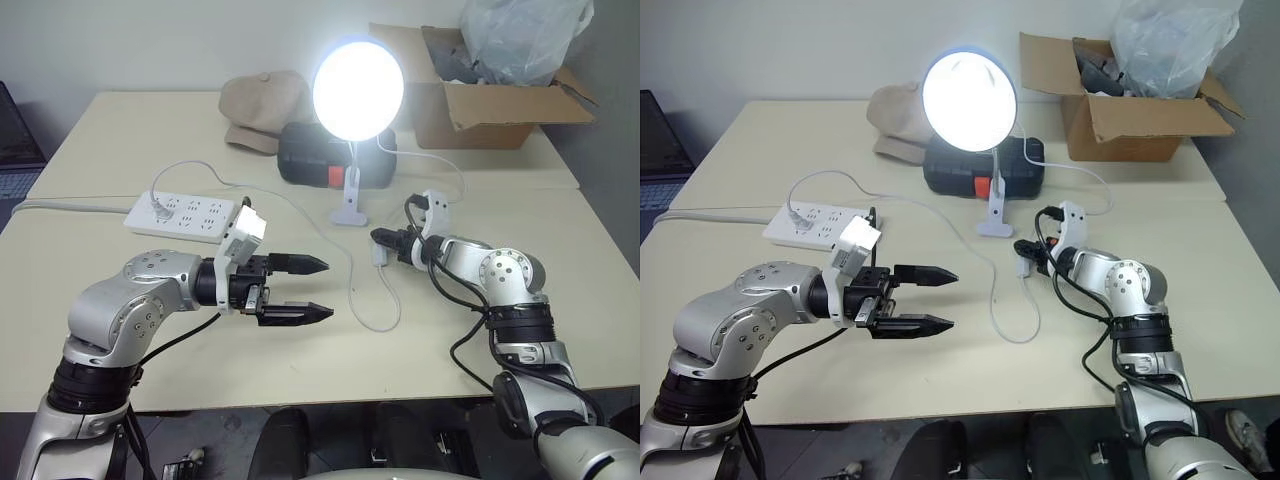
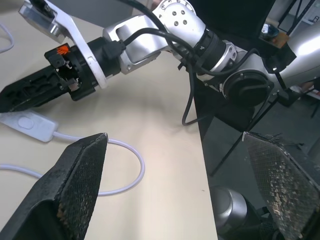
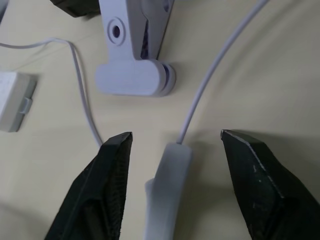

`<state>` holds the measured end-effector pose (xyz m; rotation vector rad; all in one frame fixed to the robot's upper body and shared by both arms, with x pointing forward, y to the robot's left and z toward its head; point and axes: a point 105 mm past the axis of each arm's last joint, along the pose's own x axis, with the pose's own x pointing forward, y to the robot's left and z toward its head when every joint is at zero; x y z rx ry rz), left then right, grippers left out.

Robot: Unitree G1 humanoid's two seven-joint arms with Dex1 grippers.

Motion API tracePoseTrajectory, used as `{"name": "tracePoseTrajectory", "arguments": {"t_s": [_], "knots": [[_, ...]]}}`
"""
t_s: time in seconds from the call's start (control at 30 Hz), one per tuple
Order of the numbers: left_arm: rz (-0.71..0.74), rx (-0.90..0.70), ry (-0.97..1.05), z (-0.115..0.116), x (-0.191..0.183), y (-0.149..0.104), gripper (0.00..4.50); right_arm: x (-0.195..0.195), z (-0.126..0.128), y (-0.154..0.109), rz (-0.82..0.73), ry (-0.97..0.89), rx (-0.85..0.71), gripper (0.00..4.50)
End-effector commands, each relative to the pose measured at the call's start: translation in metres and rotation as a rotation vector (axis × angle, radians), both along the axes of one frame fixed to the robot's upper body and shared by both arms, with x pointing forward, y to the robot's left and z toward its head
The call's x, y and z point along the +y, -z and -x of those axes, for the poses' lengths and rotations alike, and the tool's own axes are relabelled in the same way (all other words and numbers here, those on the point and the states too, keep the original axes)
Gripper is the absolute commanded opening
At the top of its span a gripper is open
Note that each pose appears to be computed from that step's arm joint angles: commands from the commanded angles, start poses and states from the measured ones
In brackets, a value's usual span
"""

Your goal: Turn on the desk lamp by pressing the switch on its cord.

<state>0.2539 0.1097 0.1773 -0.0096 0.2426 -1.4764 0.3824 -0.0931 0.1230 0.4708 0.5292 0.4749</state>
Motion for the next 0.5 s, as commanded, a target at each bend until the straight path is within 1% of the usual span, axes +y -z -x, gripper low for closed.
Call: {"name": "tracePoseTrajectory", "arguments": {"t_s": [0.03,0.1,0.13,0.2,0.27,0.33,0.37,0.4,0.47,0.5], "knots": [[0.026,-0.075,-0.075,-0.013,0.004,-0.011,4.50,-0.006,0.005,-0.027,-0.044,-0.007,-0.086,3.89],[0.044,-0.177,-0.180,-0.033,0.008,-0.019,4.50,-0.015,0.013,-0.037,-0.012,-0.026,-0.144,4.35],[0.047,-0.235,-0.229,-0.043,0.011,-0.023,4.50,-0.019,0.017,-0.041,0.009,-0.040,-0.173,4.46],[0.036,-0.340,-0.304,-0.060,0.017,-0.028,4.50,-0.025,0.025,-0.047,0.066,-0.072,-0.239,4.46],[-0.018,-0.443,-0.335,-0.072,0.025,-0.030,4.50,-0.026,0.036,-0.052,0.108,-0.131,-0.302,4.46],[-0.063,-0.498,-0.336,-0.078,0.030,-0.030,4.50,-0.029,0.045,-0.054,0.165,-0.189,-0.357,4.46],[-0.070,-0.510,-0.333,-0.079,0.031,-0.030,4.50,-0.029,0.047,-0.054,0.180,-0.204,-0.371,4.46],[-0.082,-0.482,-0.325,-0.079,0.036,-0.028,4.50,-0.034,0.055,-0.054,0.229,-0.247,-0.401,4.46],[-0.111,-0.377,-0.277,-0.069,0.046,-0.022,4.50,-0.048,0.075,-0.054,0.384,-0.380,-0.482,4.46],[-0.118,-0.340,-0.254,-0.064,0.048,-0.021,4.50,-0.052,0.083,-0.053,0.437,-0.436,-0.501,4.46]]}}
